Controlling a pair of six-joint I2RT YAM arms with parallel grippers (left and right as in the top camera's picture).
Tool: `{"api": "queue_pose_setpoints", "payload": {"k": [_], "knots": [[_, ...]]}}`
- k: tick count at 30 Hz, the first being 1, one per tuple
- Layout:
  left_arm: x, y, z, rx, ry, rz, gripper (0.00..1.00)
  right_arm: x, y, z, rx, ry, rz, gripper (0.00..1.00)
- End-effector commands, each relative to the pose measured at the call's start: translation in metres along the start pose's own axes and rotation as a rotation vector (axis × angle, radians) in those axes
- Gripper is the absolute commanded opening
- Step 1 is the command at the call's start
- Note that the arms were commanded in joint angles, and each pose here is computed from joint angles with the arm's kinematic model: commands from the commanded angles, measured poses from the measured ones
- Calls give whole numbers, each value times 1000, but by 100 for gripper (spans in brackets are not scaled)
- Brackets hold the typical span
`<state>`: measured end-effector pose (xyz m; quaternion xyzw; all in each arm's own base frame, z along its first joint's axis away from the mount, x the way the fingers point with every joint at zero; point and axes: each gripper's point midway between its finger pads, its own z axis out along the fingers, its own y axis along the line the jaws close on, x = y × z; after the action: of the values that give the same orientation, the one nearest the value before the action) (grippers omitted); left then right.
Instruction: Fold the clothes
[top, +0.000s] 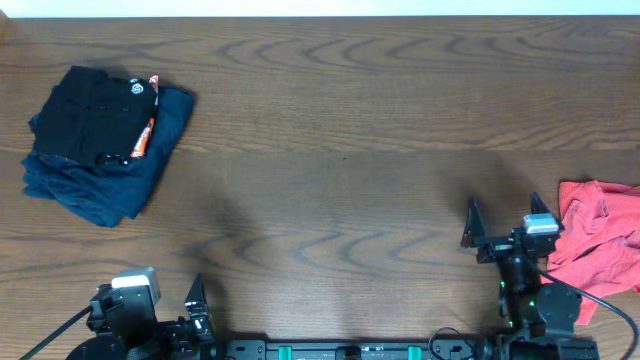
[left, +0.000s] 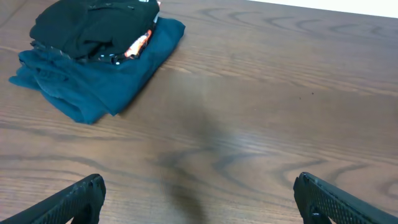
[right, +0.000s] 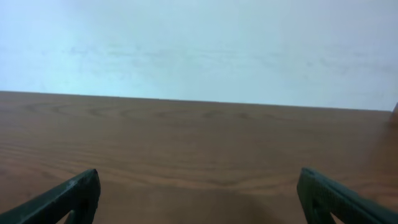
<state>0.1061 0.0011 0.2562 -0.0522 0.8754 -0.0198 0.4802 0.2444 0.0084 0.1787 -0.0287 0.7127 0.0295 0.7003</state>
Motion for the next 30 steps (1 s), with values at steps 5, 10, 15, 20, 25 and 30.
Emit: {"api": "queue_pose_setpoints", "payload": {"k": [5, 10, 15, 20, 25, 30], "knots": [[0, 1, 0, -3, -6, 16, 98, 19, 0, 2, -3, 44, -107, 99], [0, 1, 0, -3, -6, 16, 98, 19, -1, 2, 4, 43, -106, 99], [0, 1, 0, -3, -6, 16, 98, 19, -1, 2, 4, 43, -106, 99], [0, 1, 0, -3, -6, 16, 98, 19, -1, 2, 4, 43, -106, 99], [0, 1, 0, -3, -6, 16, 98, 19, -1, 2, 4, 43, -106, 99], [0, 1, 0, -3, -6, 16, 98, 19, -1, 2, 4, 43, -106, 99]]}}
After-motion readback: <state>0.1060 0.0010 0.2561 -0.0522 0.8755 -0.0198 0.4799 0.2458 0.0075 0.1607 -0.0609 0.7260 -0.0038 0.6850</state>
